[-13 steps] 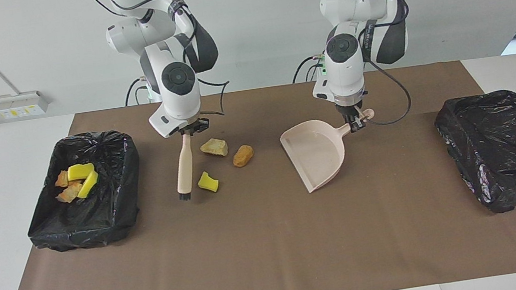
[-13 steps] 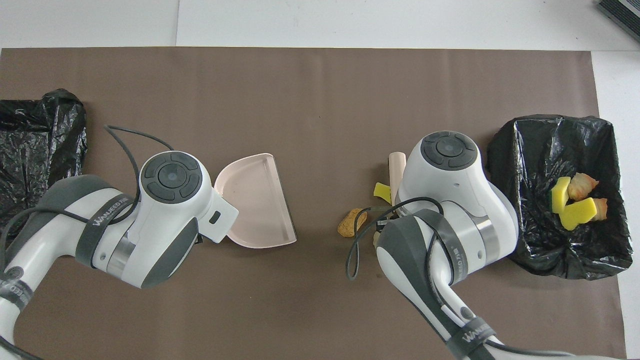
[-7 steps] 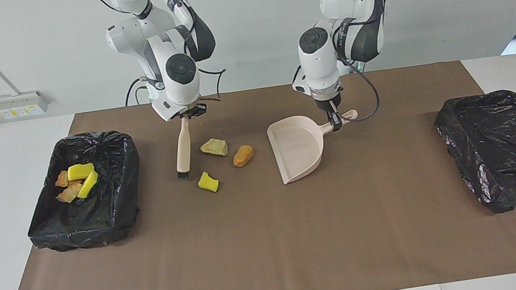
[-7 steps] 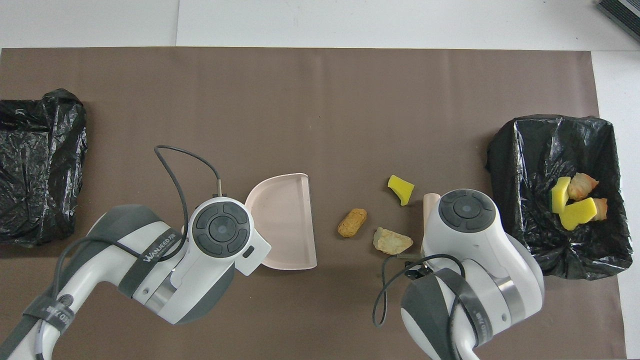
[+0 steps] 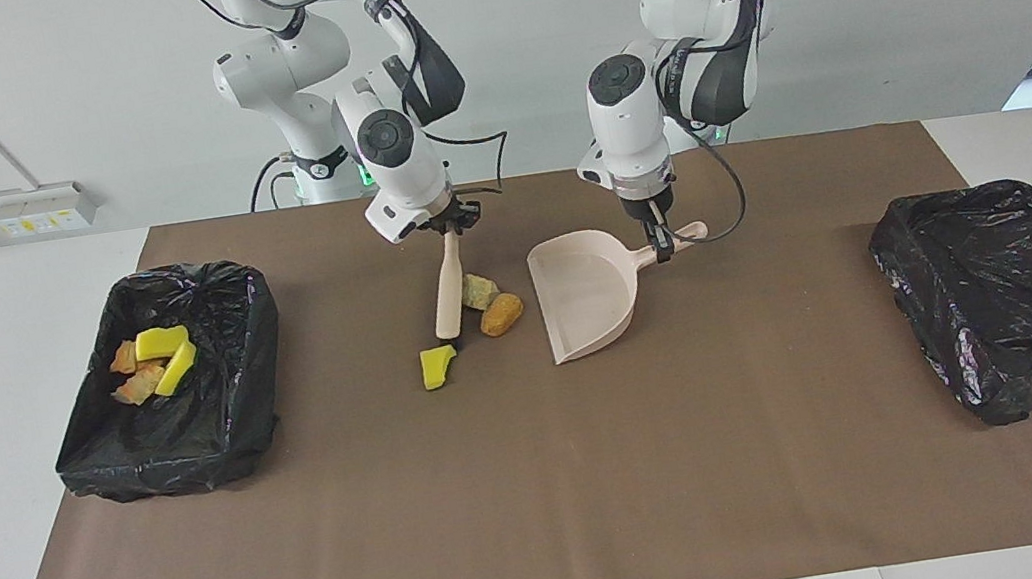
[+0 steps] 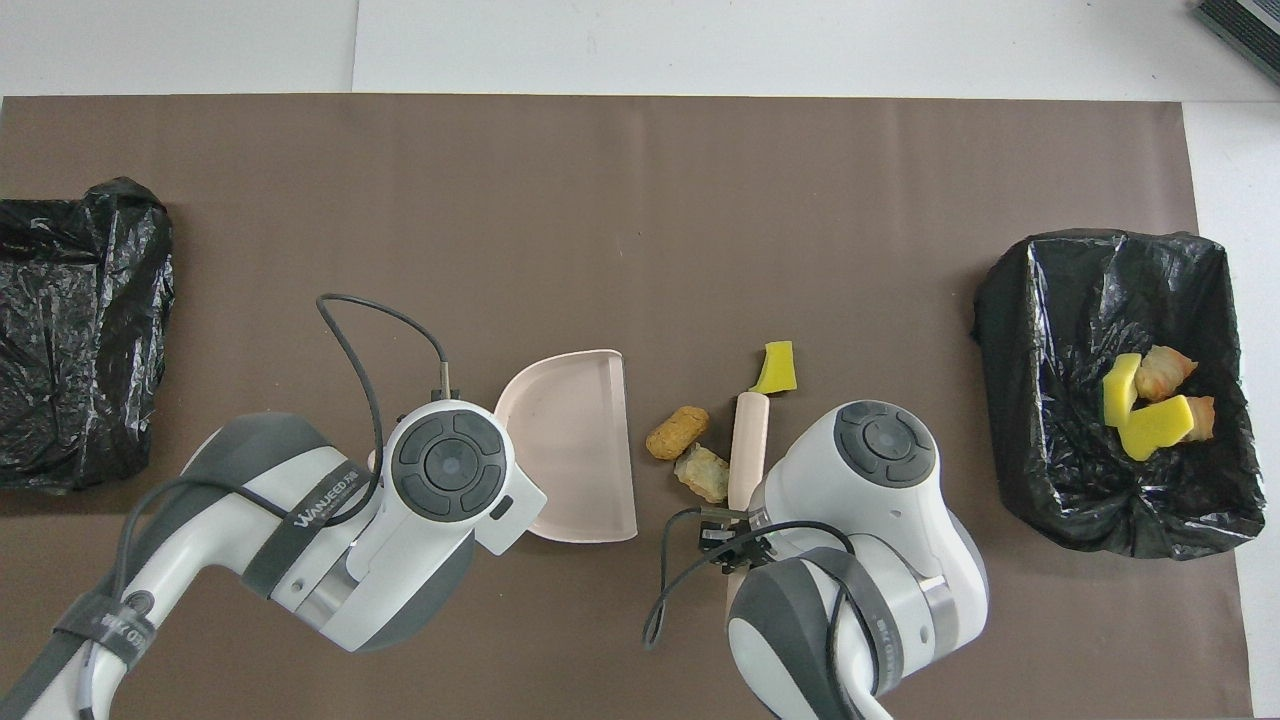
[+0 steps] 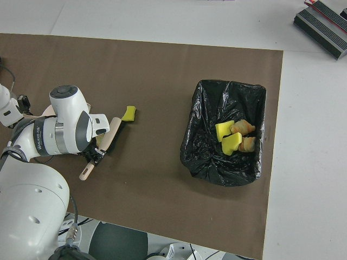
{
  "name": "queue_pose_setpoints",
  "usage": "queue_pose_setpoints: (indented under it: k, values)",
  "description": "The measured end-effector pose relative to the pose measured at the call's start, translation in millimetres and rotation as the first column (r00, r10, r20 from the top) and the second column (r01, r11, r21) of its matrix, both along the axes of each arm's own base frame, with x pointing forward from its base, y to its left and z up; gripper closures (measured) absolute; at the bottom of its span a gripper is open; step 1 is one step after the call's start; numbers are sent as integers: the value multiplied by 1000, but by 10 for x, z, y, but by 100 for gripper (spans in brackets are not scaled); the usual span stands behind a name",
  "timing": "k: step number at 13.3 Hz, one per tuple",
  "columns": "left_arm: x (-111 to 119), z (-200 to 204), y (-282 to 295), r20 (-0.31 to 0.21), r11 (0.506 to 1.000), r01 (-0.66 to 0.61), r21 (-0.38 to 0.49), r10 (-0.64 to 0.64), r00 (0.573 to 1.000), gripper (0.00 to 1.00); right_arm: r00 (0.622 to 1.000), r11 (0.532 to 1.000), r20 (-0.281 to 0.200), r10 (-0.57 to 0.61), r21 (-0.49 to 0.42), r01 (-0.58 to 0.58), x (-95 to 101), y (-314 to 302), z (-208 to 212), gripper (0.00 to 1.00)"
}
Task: Sweep and dump trash in bin
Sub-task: 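Brush the bread pieces into the dustpan with the right gripper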
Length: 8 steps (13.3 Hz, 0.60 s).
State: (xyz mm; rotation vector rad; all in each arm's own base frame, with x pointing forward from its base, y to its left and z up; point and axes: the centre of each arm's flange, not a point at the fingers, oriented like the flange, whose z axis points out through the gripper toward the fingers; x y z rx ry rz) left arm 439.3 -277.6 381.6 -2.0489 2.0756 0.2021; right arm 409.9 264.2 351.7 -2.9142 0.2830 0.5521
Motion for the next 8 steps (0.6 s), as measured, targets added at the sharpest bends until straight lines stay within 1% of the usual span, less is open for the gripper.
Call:
queue_pose_setpoints:
  k: [2,4,6,7,8]
  values:
    - [1,0,0,0,1000,0,0,0,1000,68,998,991,5,-65,117,64,-27,240,63,74]
    - [1,1,0,1,1000,0,0,0,1000,68,992,971,12,-122,210,117,-76,499,147,74]
    - [2,1,0,1,1000,0,0,0,1000,68,991,957,22,-133,264,122,-86,708,292,74]
    - [3,1,1,1,1000,0,-1,0,1000,68,992,954,28,-126,279,113,-56,756,406,74]
    - [4,1,2,1,1000,0,-1,0,1000,68,994,956,25,-103,277,92,-22,736,525,74]
